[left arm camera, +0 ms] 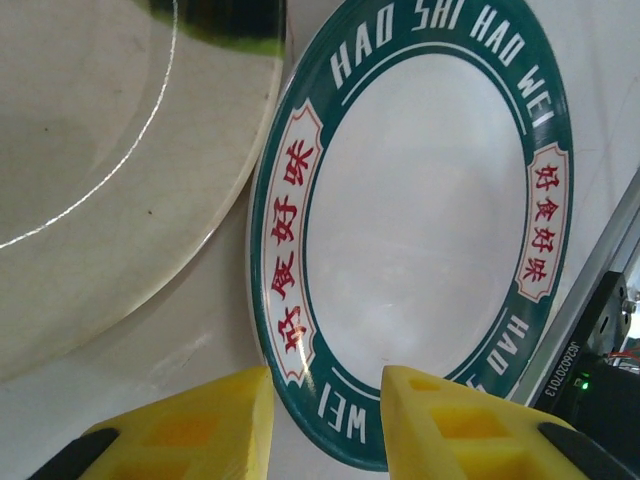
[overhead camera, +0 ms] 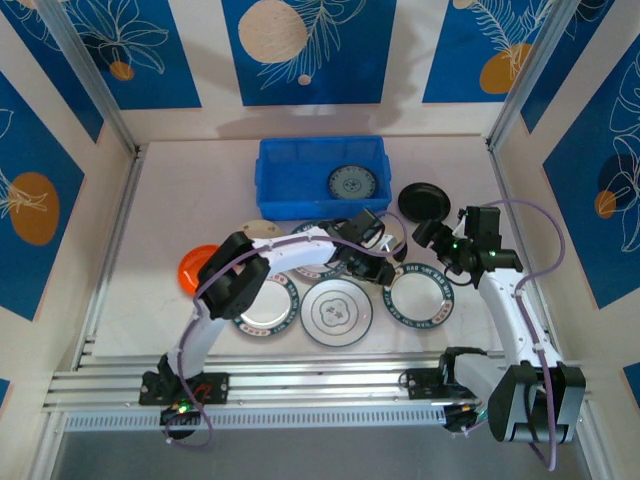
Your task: Place the plates into the plastic bin on the countertop
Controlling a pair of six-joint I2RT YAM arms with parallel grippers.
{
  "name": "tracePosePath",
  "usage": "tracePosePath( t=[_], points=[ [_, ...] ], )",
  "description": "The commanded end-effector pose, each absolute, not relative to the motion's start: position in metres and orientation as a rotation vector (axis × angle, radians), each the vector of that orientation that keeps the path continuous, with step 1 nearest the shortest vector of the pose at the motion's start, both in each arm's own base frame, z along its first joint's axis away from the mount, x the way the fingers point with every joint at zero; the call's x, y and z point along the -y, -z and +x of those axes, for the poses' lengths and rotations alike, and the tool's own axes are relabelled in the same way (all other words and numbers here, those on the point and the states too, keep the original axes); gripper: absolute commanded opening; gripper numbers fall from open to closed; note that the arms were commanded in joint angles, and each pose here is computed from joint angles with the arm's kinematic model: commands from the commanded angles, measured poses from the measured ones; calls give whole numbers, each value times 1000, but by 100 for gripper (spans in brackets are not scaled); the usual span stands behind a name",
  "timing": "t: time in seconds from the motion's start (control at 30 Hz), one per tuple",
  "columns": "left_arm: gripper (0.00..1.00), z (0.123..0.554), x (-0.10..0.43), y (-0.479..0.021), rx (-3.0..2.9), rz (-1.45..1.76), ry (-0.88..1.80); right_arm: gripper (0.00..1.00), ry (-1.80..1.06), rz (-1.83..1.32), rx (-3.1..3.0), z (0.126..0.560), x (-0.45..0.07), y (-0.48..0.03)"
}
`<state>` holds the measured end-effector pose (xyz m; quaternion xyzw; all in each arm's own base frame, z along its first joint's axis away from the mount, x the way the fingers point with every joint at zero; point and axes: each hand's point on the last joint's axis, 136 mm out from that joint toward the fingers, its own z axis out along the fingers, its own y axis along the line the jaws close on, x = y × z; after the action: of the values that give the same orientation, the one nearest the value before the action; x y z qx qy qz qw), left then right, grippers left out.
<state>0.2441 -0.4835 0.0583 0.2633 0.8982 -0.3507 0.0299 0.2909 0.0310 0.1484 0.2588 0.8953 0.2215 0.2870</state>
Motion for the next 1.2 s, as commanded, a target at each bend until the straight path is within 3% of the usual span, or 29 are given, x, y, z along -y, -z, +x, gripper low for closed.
tracePosePath(
  t=[0.0, 1.17],
  points=[
    [34, 235, 486, -55, -2817, 826, 1067, 85, -632, 684, -2382, 289, -34, -150],
    [30, 221, 480, -32, -2928, 818, 1018, 85, -669, 703, -2378, 286, -33, -136]
  ],
)
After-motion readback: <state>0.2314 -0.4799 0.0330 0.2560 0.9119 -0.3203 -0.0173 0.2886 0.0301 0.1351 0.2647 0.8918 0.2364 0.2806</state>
